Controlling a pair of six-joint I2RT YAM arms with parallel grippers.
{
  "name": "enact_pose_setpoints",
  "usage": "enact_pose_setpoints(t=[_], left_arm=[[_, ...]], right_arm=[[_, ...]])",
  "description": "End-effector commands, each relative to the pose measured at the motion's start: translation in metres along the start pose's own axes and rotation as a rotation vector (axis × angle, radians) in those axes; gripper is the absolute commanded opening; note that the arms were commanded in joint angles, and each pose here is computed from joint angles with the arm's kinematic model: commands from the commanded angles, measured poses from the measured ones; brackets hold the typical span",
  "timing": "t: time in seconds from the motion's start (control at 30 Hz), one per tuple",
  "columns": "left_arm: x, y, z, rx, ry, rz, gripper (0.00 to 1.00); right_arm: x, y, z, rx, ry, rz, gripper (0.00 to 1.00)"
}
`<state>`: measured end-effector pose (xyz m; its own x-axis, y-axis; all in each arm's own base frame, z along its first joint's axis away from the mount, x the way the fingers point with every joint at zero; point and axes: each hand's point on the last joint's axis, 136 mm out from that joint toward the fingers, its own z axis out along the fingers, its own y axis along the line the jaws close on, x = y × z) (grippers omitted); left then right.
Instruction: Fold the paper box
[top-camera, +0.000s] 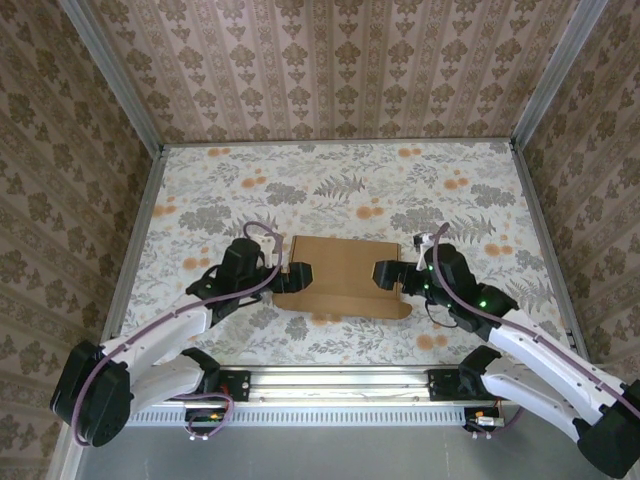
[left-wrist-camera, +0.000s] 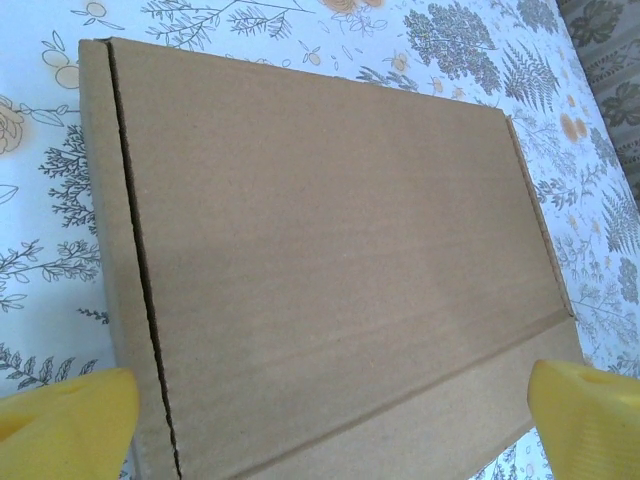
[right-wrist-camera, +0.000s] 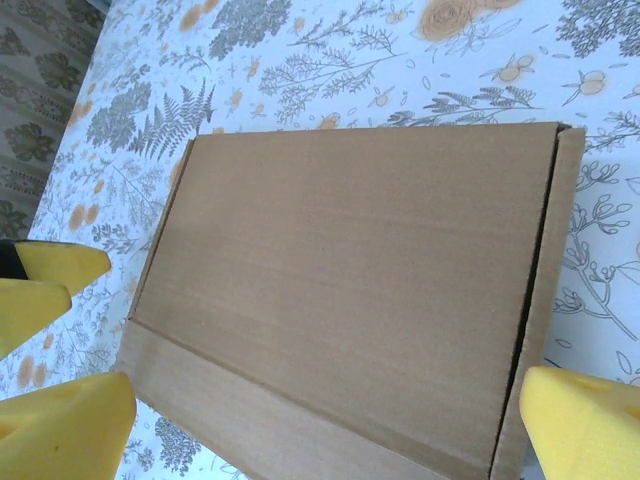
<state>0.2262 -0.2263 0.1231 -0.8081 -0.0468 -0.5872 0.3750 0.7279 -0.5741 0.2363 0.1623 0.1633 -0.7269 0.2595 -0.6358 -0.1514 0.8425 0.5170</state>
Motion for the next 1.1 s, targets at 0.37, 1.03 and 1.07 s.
enact_pose_setpoints(t=[0.37,1.03,1.07], left_arm=[[0.012,-0.02,0.012,0.168,0.073,-0.019,1.0],[0.024,0.002,0.026,0.015,0.154,-0.003,1.0],[0.021,-0.002,0.023,0.03,0.134,0.0,1.0]], right_arm=[[0.038,-0.003,0.013,-0.036,0.158,0.002,1.0],[0.079,-0.024,0.043,0.029,0.328,0.043,1.0],[0.075,-0.02,0.041,0.018,0.313,0.037,1.0]])
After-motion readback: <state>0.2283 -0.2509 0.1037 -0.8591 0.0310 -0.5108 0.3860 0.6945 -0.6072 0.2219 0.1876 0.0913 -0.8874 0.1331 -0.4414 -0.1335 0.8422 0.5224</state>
